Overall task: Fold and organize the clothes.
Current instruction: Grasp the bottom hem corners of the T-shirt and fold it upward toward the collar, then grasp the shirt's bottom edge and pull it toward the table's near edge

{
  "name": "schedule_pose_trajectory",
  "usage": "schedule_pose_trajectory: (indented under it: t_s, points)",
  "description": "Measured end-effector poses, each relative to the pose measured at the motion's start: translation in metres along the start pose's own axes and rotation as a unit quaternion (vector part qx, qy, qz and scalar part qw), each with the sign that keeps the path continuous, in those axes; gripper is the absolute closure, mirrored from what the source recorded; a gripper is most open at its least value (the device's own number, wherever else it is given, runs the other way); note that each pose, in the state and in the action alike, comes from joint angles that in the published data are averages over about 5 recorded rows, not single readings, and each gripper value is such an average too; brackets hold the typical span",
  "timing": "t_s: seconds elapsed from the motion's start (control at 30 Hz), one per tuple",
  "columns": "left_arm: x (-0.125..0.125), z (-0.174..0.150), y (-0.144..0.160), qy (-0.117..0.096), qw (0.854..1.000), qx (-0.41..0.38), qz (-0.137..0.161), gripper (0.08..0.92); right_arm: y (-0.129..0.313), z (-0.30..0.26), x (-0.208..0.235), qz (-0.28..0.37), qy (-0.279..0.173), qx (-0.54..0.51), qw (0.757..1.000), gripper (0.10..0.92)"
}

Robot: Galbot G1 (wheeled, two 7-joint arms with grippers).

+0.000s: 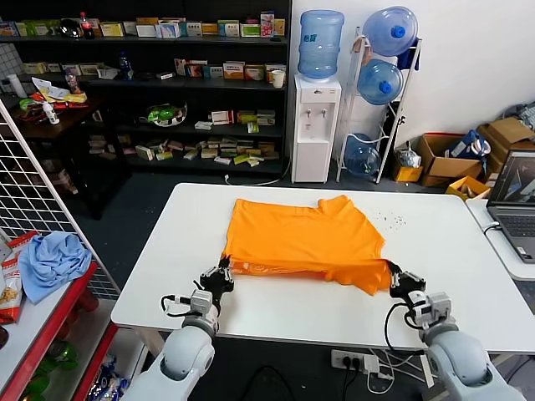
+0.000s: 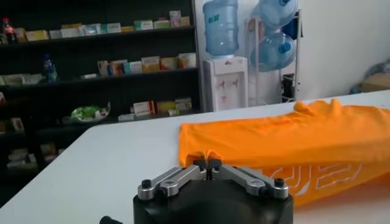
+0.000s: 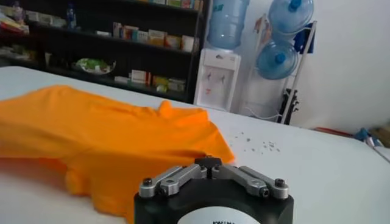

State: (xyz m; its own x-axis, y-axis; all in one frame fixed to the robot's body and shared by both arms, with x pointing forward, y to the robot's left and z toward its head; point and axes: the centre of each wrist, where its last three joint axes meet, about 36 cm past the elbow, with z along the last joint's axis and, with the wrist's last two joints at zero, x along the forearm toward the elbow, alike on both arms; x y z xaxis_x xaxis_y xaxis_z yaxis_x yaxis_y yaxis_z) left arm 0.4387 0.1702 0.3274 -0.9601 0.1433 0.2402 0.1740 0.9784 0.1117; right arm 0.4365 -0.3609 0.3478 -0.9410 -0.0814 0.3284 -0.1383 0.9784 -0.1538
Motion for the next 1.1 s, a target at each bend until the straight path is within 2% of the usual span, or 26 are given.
schedule_pose_trajectory:
  t_s: [0.17, 0.3, 0.57, 0.9, 1.0, 1.1]
  points:
    - [-0.022, -0.003, -0.003, -0.002, 1.000, -0.007, 0.002, 0.896, -0.001, 0.000, -0.026, -0.003, 0.012, 0.003, 1.000, 0.894]
    - [-0.033, -0.002, -0.006, 0.003, 1.000, -0.013, 0.009, 0.858, -0.001, 0.000, -0.036, -0.004, 0.024, 0.005, 1.000, 0.816]
    - [-0.033, -0.002, -0.001, 0.017, 1.000, -0.011, 0.016, 0.632, -0.005, -0.006, -0.030, -0.015, 0.053, 0.010, 0.998, 0.591]
    - [-0.015, -0.003, 0.017, 0.053, 0.998, 0.014, 0.005, 0.346, -0.007, -0.007, -0.003, -0.023, 0.106, 0.016, 0.994, 0.297]
    - [-0.013, -0.004, 0.020, 0.064, 0.998, 0.025, 0.004, 0.260, -0.008, -0.006, 0.002, -0.021, 0.116, 0.015, 0.993, 0.229]
    - [-0.012, -0.004, 0.020, 0.073, 0.997, 0.035, 0.006, 0.200, -0.010, -0.005, 0.004, -0.019, 0.121, 0.012, 0.992, 0.204]
